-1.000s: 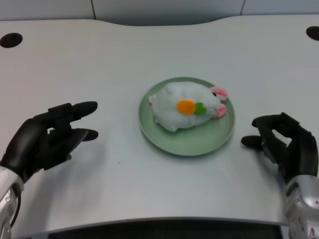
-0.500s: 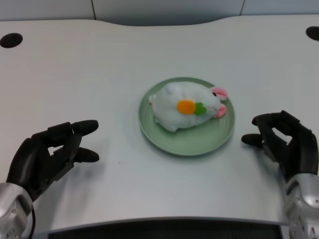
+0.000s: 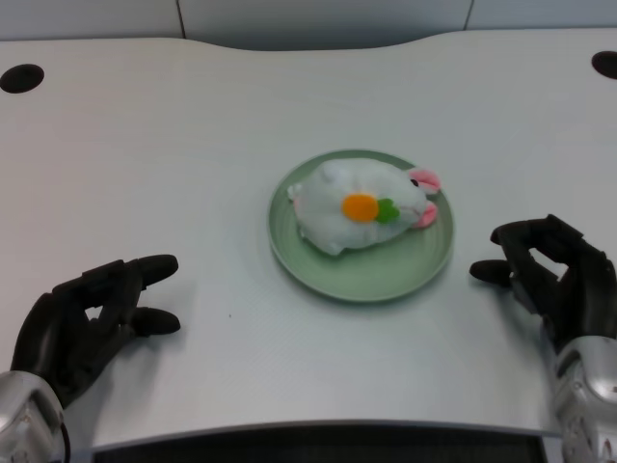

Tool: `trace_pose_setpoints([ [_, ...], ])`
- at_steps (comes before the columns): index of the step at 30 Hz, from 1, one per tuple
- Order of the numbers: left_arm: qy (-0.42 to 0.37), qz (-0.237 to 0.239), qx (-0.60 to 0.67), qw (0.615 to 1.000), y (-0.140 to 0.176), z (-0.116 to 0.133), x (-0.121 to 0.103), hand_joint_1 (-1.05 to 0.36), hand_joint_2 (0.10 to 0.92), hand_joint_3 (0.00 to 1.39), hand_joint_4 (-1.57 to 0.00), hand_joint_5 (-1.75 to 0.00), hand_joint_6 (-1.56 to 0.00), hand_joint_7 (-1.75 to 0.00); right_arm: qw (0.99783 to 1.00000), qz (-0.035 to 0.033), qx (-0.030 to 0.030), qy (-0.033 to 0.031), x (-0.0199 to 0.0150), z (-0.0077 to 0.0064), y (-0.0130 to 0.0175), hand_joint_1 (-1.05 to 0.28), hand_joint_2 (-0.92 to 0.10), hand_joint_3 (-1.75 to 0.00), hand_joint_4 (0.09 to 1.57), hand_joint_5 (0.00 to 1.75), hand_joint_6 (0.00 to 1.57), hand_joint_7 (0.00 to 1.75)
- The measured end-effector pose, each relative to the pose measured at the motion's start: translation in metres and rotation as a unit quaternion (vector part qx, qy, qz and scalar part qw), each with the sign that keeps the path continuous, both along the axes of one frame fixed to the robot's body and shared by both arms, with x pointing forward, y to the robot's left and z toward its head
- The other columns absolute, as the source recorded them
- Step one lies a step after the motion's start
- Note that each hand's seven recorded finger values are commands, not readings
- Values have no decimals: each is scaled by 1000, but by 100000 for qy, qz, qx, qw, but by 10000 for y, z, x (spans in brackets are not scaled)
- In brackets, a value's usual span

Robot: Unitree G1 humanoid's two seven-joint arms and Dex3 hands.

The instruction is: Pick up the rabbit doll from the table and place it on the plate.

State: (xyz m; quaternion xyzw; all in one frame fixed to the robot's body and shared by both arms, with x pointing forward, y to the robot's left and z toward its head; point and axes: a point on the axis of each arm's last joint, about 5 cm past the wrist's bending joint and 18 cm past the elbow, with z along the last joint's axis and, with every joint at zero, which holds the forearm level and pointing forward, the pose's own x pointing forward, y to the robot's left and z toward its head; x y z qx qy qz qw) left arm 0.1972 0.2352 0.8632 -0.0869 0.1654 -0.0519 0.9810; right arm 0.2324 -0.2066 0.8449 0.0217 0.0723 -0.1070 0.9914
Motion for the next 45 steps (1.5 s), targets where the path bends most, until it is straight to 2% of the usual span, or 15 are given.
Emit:
trace_pose_setpoints([
  [4, 1348, 409, -23, 99990, -4, -7, -3, -558, 921, 553, -569, -1485, -926, -326, 100000, -29, 79, 119, -1, -4, -3, -757, -921, -143, 840, 879, 806, 1206],
  [11, 1337, 390, -167, 99990, -2, -13, -2, -565, 921, 531, -565, -1489, -920, -375, 99997, 50, -16, 777, -7, -26, -11, -746, -921, -153, 845, 878, 796, 1213],
  [21, 1350, 67, -376, 99990, 1, -15, 7, -568, 921, 527, -561, -1504, -858, -470, 99997, -156, -6, 782, -5, -26, -12, -758, -921, -143, 849, 870, 802, 1212],
  [25, 1443, -181, -233, 99989, 7, -15, 15, -571, 921, 550, -528, -1538, -769, -602, 99997, -129, -13, 802, 0, -27, -10, -764, -921, -144, 847, 861, 808, 1211],
  [31, 1498, -566, -429, 99986, 10, -18, 33, -572, 921, 530, -503, -1549, -718, -687, 99997, -214, 437, 639, 16, -20, -10, -753, -921, -131, 867, 862, 816, 1185],
  [45, 1506, -647, -37, 99987, 11, -17, 38, -577, 921, 539, -523, -1521, -685, -762, 100000, -109, 122, 177, 20, -18, -8, -753, -921, -144, 860, 851, 803, 1192],
])
